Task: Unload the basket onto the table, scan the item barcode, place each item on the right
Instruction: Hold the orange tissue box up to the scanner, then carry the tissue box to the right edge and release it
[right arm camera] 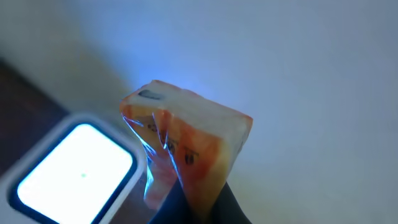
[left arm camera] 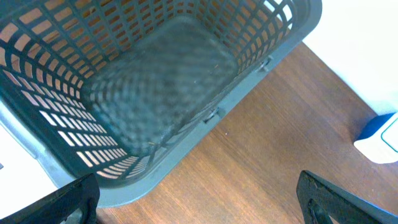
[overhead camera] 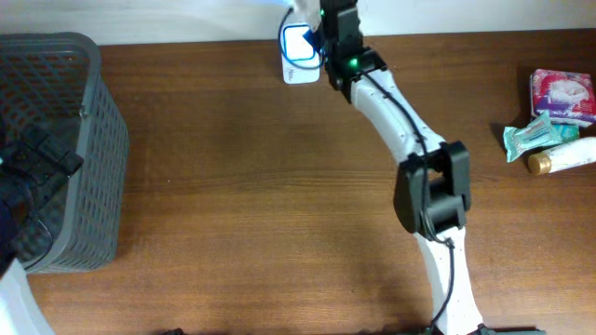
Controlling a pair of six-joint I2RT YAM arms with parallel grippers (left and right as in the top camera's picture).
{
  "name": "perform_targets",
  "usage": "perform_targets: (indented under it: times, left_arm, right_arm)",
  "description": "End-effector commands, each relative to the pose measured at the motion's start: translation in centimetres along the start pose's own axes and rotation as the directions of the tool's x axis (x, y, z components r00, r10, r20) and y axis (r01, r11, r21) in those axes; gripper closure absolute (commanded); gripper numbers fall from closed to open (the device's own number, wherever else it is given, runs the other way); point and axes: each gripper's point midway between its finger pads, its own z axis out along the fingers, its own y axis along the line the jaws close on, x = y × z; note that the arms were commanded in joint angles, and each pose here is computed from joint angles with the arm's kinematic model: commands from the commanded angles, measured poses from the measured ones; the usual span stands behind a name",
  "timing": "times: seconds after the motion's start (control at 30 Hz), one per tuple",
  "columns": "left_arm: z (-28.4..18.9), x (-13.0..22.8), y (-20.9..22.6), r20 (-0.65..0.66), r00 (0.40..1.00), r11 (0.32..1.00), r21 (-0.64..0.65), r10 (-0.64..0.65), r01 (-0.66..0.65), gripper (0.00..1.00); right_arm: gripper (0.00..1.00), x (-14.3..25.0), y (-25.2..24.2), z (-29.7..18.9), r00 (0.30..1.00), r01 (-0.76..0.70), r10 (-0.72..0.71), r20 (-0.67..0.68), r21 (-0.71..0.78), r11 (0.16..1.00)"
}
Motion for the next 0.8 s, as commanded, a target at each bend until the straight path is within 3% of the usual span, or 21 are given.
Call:
perform_targets:
  times: [0.0, 0.13, 0.37, 0.43, 0.5, 0.6, 0.7, 0.77]
  left_arm:
    - [-0.1, -0.1, 0.2, 0.004, 1.0, 1.0, -0.006, -0.013, 0.013, 0.01]
    - [-0.1, -0.1, 0.2, 0.004, 1.0, 1.0, -0.006, -0.013, 0.013, 0.01]
    - [-0.1, -0.1, 0.2, 0.004, 1.0, 1.0, -0.006, -0.013, 0.013, 0.01]
    - [-0.1, -0.1, 0.2, 0.004, 1.0, 1.0, -0.006, -0.013, 0.013, 0.01]
    - [-0.1, -0.1, 0.2, 0.004, 1.0, 1.0, -0.006, -0.013, 0.013, 0.01]
    - [-0.1, -0.1, 0.2, 0.004, 1.0, 1.0, -0.006, -0.013, 0.013, 0.01]
    - [-0.1, -0.1, 0.2, 0.004, 1.0, 1.0, -0.006, -0.013, 0.013, 0.01]
    - [-0.1, -0.1, 0.2, 0.004, 1.0, 1.0, -0.006, -0.013, 0.013, 0.01]
  right_arm:
    - [0.96, 2.0, 1.3, 1.4, 0.993, 0.114, -0.114, -0.033, -0.003, 0.994]
    - [0.96, 1.9, 2.4, 1.7, 0.998, 0.052, -0.053, -0.026, -0.022, 0.998]
    - [0.96, 1.1, 6.1, 1.1, 0.997, 0.077, -0.079, -0.01, -0.131, 0.988]
    - [0.96, 1.7, 4.3, 1.2, 0.995, 0.077, -0.079, -0.06, -0.036, 0.996]
    - [0.96, 2.3, -0.2, 0.5, 0.989, 0.058, -0.031, -0.146, 0.186, 0.981]
    - [0.96, 4.4, -7.7, -1.9, 0.963, -0.087, 0.192, -0.189, 0.455, 0.886]
    - [0.96, 11.9, -15.3, -5.2, 0.868, -0.13, 0.413, -0.276, 0.676, 0.725]
    - [0.96, 18.6, -17.8, -7.1, 0.771, -0.095, 0.501, -0.393, 0.707, 0.7]
